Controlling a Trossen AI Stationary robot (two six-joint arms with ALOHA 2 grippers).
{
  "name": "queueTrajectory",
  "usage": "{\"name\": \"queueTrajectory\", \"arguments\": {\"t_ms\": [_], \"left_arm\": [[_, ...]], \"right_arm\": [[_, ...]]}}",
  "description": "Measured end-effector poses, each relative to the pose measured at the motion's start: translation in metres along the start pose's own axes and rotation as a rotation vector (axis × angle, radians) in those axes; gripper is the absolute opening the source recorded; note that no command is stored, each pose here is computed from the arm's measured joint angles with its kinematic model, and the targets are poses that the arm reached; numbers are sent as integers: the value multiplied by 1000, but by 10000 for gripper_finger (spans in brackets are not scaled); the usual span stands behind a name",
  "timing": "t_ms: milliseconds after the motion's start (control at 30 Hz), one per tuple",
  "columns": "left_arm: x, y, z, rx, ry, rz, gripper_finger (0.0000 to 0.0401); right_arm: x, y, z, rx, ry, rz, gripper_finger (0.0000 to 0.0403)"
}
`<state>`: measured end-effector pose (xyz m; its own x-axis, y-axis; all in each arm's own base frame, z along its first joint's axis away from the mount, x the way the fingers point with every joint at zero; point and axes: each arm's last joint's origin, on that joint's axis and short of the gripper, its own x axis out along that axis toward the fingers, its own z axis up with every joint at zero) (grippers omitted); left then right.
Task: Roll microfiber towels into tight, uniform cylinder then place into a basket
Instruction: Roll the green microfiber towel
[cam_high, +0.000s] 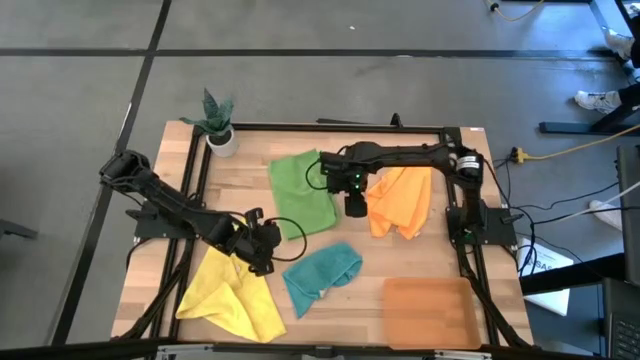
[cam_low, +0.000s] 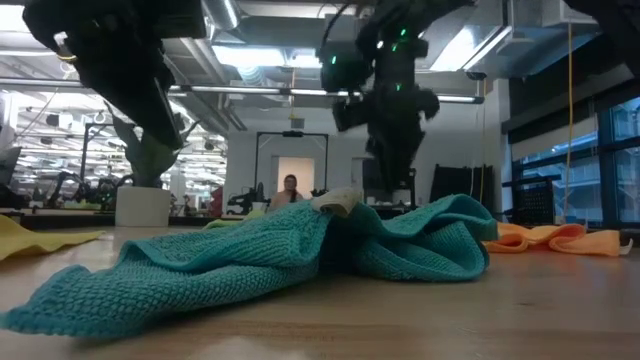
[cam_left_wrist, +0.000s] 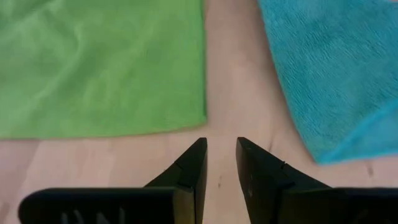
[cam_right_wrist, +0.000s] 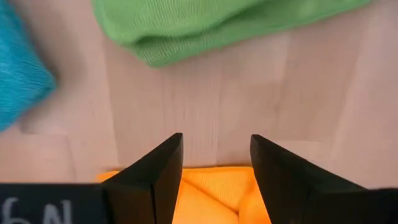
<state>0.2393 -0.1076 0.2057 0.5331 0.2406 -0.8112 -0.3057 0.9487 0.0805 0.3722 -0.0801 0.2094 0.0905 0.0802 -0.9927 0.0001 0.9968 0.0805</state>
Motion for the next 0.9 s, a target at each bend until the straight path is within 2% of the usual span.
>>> {"name": "queueTrajectory", "arguments": {"t_ms": [100,267,367,533,633,900], "left_arm": [[2,-3,-2,-7,2,13,78],[0,-7,-5,9,-25,29,78],[-1,-6,-4,25,-52,59,78],[12,-7,-9,71,-88,73,78],[22,-7,-15,72,-133,50,78],[38,4,-31,71,-136,72,78]], "right_arm": [[-20,2,-5,-9,-89,-34,188],[-39,5,-32,23,-203,-244,188],[-46,12,-52,-1,-297,-298,188],[-41,34,-75,-77,-530,-223,188],[-31,40,-83,-102,-603,-201,188],[-7,44,-94,-117,-572,-186,188]]}}
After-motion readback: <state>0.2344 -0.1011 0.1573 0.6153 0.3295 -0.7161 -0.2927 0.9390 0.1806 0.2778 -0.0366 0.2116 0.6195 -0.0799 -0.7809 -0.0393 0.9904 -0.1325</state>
